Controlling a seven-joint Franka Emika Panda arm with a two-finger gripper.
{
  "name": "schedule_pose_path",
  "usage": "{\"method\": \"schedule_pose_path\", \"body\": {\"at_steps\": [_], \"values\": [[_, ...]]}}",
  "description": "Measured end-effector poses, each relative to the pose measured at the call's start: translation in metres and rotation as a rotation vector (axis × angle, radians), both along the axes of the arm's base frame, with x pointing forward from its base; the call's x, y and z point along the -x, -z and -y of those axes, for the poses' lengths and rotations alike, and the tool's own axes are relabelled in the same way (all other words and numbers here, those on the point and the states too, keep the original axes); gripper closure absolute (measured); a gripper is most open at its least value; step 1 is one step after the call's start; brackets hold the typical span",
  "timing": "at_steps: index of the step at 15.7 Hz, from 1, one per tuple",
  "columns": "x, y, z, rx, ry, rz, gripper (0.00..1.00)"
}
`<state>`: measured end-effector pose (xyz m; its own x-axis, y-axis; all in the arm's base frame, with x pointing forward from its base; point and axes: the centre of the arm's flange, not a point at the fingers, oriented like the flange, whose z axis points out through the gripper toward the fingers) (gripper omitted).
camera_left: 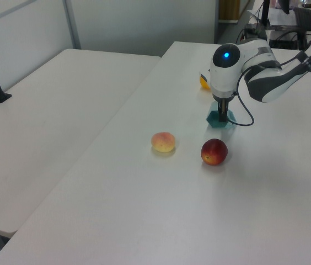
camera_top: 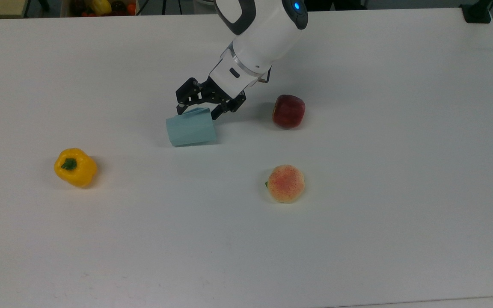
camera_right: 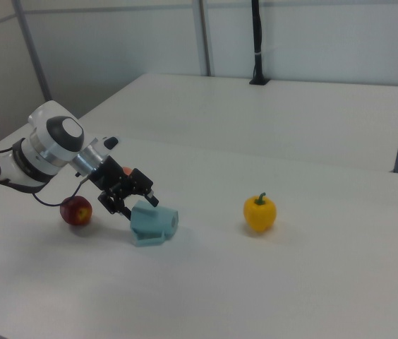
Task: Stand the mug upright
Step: 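Close the gripper on the rim of the teal mug, then rotate the held mug so its base rests on the table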
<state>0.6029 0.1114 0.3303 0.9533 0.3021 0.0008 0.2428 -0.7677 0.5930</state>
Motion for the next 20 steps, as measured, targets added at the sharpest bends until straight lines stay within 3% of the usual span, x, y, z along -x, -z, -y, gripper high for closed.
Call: {"method": "schedule_pose_path", "body": {"at_steps": [9, 13, 20], "values": [[-0.008, 0.013, 0.041, 0.049, 0.024, -0.003, 0.04], [-0.009, 0.017, 0.045, 0.059, 0.027, -0.007, 0.41], [-0.011, 0.005, 0.054, 0.052, 0.047, 0.013, 0.64]]}}
